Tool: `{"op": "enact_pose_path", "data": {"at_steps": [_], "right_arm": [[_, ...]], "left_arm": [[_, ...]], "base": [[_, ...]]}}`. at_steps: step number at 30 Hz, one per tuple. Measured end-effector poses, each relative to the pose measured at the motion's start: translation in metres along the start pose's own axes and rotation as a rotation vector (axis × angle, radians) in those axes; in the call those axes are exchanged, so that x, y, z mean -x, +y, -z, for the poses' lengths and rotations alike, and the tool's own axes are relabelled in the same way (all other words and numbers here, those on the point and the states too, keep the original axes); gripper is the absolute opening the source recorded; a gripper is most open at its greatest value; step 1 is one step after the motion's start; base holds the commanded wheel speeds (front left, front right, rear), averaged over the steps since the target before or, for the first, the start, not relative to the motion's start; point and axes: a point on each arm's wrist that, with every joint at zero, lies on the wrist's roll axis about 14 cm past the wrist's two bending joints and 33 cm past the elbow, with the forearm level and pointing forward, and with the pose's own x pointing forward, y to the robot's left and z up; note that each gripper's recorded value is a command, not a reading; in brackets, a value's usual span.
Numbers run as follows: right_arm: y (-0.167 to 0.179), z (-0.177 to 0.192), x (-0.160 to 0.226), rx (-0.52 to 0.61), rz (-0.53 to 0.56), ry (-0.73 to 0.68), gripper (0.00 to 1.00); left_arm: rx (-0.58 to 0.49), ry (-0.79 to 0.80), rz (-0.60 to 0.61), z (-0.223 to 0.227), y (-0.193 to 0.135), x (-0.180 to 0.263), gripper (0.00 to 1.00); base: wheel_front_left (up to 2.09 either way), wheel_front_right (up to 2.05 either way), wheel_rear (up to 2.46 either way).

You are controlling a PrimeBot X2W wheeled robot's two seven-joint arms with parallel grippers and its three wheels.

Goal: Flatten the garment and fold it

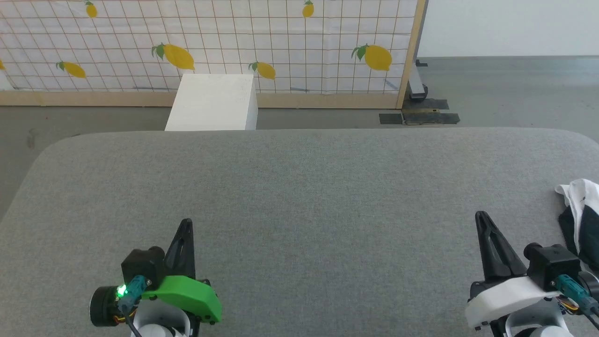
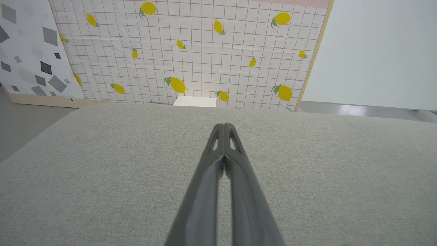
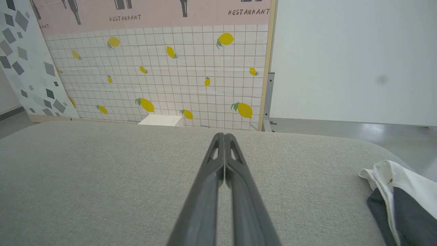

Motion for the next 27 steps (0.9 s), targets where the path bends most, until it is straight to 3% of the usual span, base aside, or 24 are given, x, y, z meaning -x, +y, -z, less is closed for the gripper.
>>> {"op": "enact_pose_path", "data": {"at_steps": [27], "right_arm": [[0.004,0.0075,-0.0018,0.021,-0.013,0.044,0.0]], "left_arm": [[-0.051,0.021,-0.001,-0.0029,0.0014,-0.0021,0.0]], "base": [[0.0,0.0,0.0]]}}
